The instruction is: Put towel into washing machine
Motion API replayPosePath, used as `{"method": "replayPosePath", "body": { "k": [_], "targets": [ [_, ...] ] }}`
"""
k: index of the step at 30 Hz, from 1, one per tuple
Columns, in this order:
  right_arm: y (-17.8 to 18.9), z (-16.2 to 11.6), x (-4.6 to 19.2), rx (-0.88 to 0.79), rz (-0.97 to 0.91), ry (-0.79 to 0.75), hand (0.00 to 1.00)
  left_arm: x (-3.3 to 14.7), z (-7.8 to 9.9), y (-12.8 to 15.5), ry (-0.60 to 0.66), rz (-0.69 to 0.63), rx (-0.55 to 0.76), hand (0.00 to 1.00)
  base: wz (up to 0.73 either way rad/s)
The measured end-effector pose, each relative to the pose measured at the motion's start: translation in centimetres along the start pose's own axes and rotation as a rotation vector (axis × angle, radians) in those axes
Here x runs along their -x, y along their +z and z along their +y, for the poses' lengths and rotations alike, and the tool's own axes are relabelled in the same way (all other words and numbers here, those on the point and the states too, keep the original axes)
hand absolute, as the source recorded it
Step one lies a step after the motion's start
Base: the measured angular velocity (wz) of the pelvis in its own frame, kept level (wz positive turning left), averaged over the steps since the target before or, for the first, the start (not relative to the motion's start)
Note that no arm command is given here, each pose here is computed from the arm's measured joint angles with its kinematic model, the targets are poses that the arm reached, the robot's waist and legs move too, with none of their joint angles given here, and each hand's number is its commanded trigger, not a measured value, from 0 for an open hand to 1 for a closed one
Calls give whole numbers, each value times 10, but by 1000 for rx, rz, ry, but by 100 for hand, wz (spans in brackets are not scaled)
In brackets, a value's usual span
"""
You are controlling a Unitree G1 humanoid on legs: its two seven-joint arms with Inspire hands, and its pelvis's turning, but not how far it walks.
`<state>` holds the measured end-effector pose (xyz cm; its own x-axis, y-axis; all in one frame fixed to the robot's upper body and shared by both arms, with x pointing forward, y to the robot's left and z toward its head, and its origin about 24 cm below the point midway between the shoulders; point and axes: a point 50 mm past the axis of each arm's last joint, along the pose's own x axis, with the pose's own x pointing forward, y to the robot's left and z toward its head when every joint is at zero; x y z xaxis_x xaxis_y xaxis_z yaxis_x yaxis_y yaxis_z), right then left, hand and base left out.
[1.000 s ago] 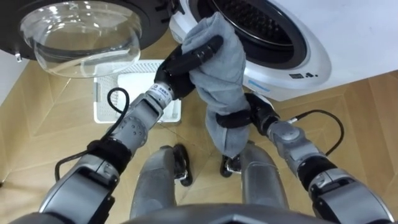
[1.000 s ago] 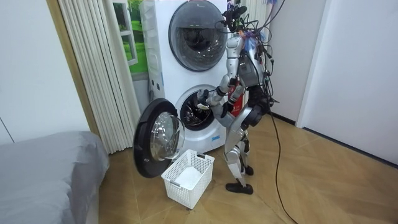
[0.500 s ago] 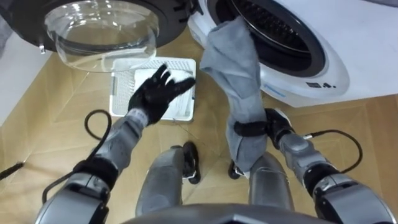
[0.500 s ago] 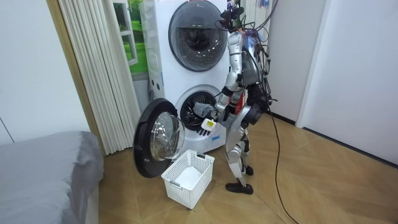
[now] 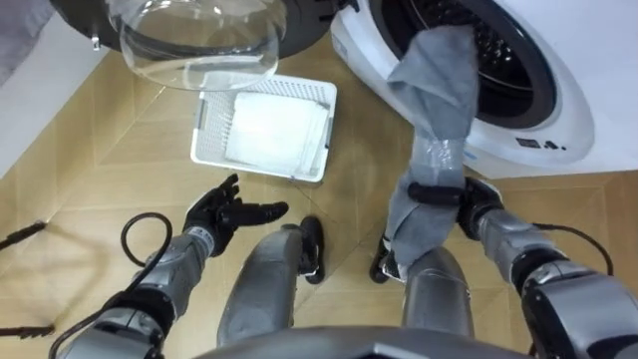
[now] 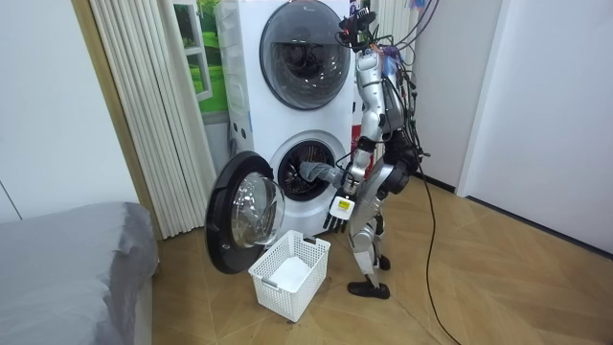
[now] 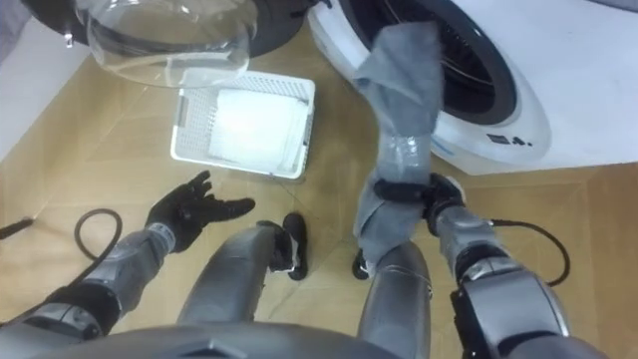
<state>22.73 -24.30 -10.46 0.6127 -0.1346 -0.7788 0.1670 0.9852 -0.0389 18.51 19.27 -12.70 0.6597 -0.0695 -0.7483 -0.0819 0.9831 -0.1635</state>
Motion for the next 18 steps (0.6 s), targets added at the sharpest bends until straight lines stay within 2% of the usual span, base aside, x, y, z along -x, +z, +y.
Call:
{"method": "replayPosePath", "body": {
  "k": [8, 12, 15, 18],
  "targets": [
    [8, -21, 2, -242, 23, -10, 100, 2, 6, -5, 23, 28, -2, 0, 0],
    [25, -37, 5, -343, -10, -5, 100, 2, 8, -2, 23, 25, -8, 0, 0],
    [44, -36, 5, -371, -41, 9, 100, 3, 10, -1, 27, 22, -10, 0, -2],
    [70, -39, 7, -541, -115, 51, 100, 7, 21, -3, 55, 16, -1, 0, 0]
  ]
}}
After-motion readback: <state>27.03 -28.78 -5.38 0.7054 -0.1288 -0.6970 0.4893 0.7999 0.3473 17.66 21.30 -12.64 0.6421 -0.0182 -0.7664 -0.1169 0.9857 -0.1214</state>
